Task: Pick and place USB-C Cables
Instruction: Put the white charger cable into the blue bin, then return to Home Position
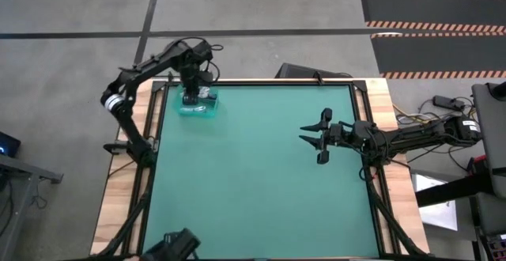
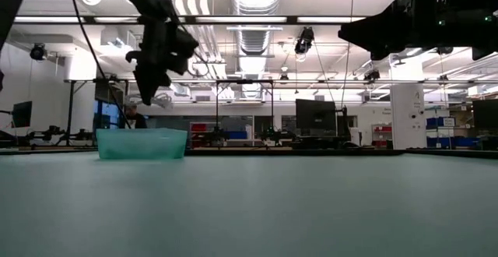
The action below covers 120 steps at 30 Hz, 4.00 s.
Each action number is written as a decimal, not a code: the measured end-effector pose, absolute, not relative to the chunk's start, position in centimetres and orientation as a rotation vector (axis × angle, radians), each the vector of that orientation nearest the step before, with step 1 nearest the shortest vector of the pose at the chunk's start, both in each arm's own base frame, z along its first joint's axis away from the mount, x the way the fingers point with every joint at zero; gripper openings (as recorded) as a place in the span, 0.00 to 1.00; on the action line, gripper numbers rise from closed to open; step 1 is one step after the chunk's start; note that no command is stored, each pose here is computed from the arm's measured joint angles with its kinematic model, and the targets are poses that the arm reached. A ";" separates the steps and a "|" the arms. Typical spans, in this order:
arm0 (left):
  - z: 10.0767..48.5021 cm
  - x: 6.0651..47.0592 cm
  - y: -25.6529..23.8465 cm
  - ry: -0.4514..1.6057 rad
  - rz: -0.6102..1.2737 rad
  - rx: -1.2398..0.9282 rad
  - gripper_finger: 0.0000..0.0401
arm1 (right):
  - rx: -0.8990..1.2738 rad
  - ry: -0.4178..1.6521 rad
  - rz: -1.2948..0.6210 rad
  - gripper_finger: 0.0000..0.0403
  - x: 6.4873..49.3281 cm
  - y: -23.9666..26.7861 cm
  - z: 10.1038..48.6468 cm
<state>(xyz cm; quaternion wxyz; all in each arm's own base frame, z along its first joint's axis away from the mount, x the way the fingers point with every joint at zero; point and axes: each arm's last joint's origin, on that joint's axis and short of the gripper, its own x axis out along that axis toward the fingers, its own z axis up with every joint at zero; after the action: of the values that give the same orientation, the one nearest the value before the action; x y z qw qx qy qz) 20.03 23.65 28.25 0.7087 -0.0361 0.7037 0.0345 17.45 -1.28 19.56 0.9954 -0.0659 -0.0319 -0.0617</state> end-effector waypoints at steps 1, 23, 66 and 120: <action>27.9 20.1 24.0 1.574 0.069 -0.091 0.07 | -0.132 -0.064 -0.124 0.29 17.4 -1.3 19.6; 23.0 19.7 27.8 1.652 0.020 -0.196 0.07 | -0.144 -0.054 -0.123 0.29 17.5 -1.3 19.5; 19.8 20.1 28.4 1.688 -0.049 -0.214 0.07 | -0.143 -0.050 -0.122 0.29 17.5 -1.3 19.4; 29.4 21.7 9.7 0.907 0.229 0.188 0.20 | -0.176 -0.056 -0.123 0.29 17.4 -1.3 19.5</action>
<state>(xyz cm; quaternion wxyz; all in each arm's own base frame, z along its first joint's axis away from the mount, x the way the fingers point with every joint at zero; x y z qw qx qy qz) 21.69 9.67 29.35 0.8883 0.0905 0.4365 0.1102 17.45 -1.27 19.52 0.9938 -0.0879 -0.0281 -0.0615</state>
